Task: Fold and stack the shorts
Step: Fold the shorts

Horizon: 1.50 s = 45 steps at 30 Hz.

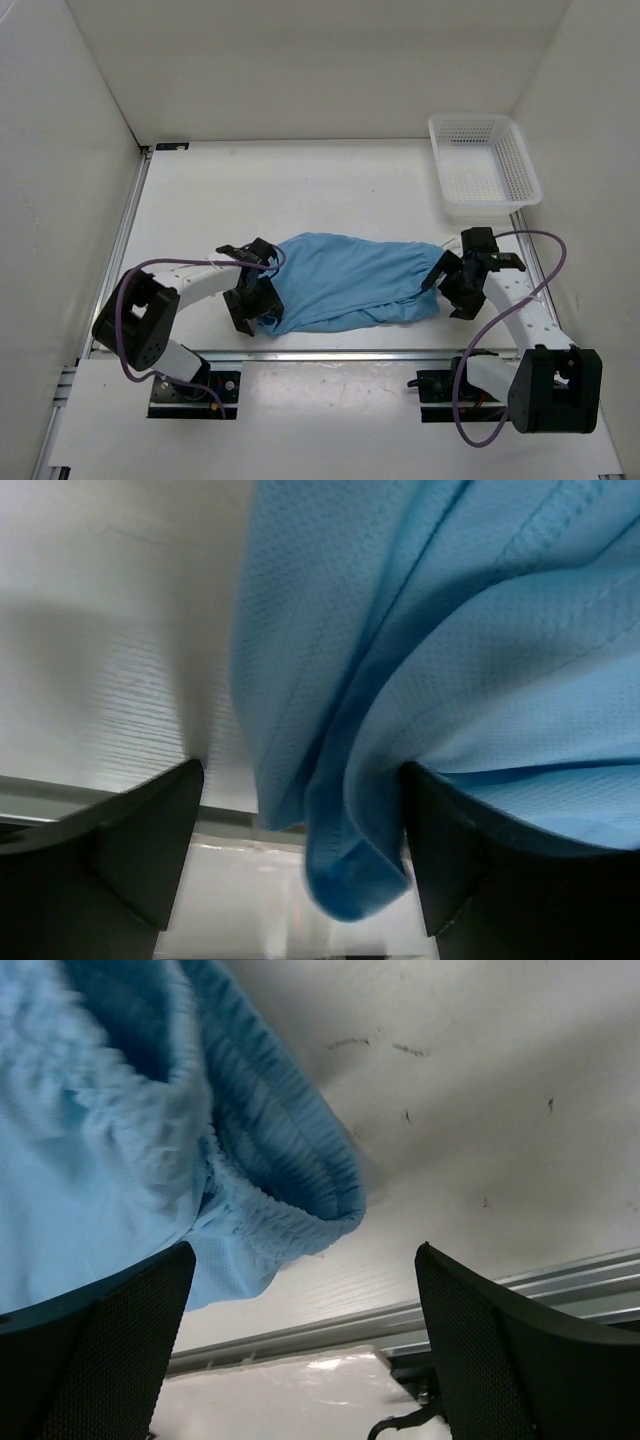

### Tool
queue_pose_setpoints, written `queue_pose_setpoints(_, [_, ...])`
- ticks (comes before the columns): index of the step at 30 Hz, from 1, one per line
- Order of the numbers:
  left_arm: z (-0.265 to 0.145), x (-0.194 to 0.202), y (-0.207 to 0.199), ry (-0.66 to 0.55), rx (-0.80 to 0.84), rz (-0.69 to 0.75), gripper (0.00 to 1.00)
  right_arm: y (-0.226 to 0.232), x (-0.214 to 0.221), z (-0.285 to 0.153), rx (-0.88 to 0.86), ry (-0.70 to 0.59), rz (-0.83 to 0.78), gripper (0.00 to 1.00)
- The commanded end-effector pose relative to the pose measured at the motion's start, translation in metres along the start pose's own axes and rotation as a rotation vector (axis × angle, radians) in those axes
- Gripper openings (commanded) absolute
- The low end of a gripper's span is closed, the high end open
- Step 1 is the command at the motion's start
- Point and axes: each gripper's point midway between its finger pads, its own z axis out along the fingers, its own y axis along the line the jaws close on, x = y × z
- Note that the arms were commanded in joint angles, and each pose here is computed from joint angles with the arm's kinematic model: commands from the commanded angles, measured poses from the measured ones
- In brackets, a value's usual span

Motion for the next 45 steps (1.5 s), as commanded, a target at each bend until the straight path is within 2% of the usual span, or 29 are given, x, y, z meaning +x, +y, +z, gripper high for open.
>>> queue_pose_setpoints(1, [0.006, -0.009, -0.017, -0.015, 0.064, 0.026, 0.75, 0.009, 0.002, -0.001, -0.082, 0.030, 0.102, 0.96])
queue_pose_setpoints(2, [0.003, -0.013, -0.021, -0.030, 0.070, 0.027, 0.59, 0.007, 0.005, 0.001, -0.085, 0.047, 0.116, 0.96])
queue_pose_setpoints(3, [0.003, -0.013, -0.020, -0.031, 0.070, 0.036, 0.27, 0.007, 0.005, 0.003, -0.107, 0.052, 0.137, 0.96])
queue_pose_setpoints(4, [-0.001, -0.016, -0.021, -0.041, 0.084, 0.028, 0.15, 0.015, 0.001, 0.003, -0.143, 0.045, 0.141, 0.96])
queue_pose_setpoints(5, [-0.005, -0.021, -0.024, -0.053, 0.099, 0.016, 0.10, 0.019, 0.005, 0.003, -0.181, 0.069, 0.148, 0.96])
queue_pose_setpoints(8, [-0.015, -0.023, -0.025, -0.067, 0.133, 0.017, 0.10, 0.023, 0.002, 0.004, -0.188, 0.078, 0.157, 0.88])
queue_pose_setpoints(9, [-0.017, -0.026, -0.025, -0.076, 0.143, 0.007, 0.10, 0.026, -0.006, -0.001, -0.197, 0.045, 0.138, 0.82])
queue_pose_setpoints(13, [-0.028, -0.028, -0.029, -0.097, 0.186, 0.002, 0.10, 0.031, -0.039, -0.011, -0.181, -0.070, 0.050, 0.77])
queue_pose_setpoints(15, [-0.032, -0.029, -0.030, -0.103, 0.193, 0.012, 0.10, 0.024, -0.054, -0.005, -0.112, -0.105, 0.037, 0.72])
queue_pose_setpoints(18, [-0.038, -0.035, -0.034, -0.118, 0.209, 0.014, 0.10, 0.031, -0.071, 0.004, -0.119, -0.138, 0.015, 0.69])
queue_pose_setpoints(20, [-0.037, -0.034, -0.032, -0.113, 0.202, 0.013, 0.10, 0.038, -0.076, 0.012, -0.130, -0.130, -0.005, 0.60])
queue_pose_setpoints(21, [-0.037, -0.034, -0.032, -0.113, 0.202, 0.013, 0.10, 0.047, -0.083, 0.012, -0.147, -0.147, -0.032, 0.53])
queue_pose_setpoints(22, [-0.037, -0.034, -0.032, -0.113, 0.202, 0.013, 0.10, 0.054, -0.088, 0.014, -0.148, -0.142, -0.040, 0.22])
queue_pose_setpoints(23, [-0.037, -0.034, -0.032, -0.113, 0.202, 0.013, 0.10, 0.058, -0.090, 0.012, -0.149, -0.139, -0.059, 0.07])
queue_pose_setpoints(24, [-0.037, -0.034, -0.032, -0.113, 0.202, 0.013, 0.10, 0.059, -0.086, 0.008, -0.135, -0.124, -0.070, 0.00])
queue_pose_setpoints(29, [-0.044, -0.044, -0.029, -0.133, 0.214, -0.005, 0.10, 0.068, -0.081, -0.045, -0.175, -0.212, -0.124, 0.00])
queue_pose_setpoints(31, [-0.050, -0.052, -0.026, -0.149, 0.222, -0.014, 0.10, 0.060, -0.072, -0.068, -0.170, -0.223, -0.137, 0.00])
queue_pose_setpoints(34, [-0.053, -0.059, -0.025, -0.160, 0.227, -0.027, 0.10, 0.046, -0.049, -0.079, -0.161, -0.194, -0.136, 0.00])
queue_pose_setpoints(38, [-0.050, -0.064, -0.020, -0.166, 0.212, -0.027, 0.10, 0.026, -0.009, -0.066, -0.157, -0.101, -0.104, 0.00])
queue_pose_setpoints(39, [-0.050, -0.064, -0.020, -0.167, 0.212, -0.027, 0.10, 0.017, 0.011, -0.053, -0.144, -0.036, -0.096, 0.00])
queue_pose_setpoints(43, [-0.045, -0.065, -0.017, -0.159, 0.190, -0.030, 0.10, 0.001, 0.062, -0.023, -0.162, 0.088, -0.031, 0.00])
queue_pose_setpoints(44, [-0.044, -0.068, -0.018, -0.164, 0.179, -0.032, 0.10, 0.002, 0.074, -0.018, -0.191, 0.134, -0.017, 0.02])
queue_pose_setpoints(45, [-0.042, -0.067, -0.017, -0.158, 0.172, -0.032, 0.10, -0.001, 0.081, -0.015, -0.191, 0.156, -0.004, 0.08])
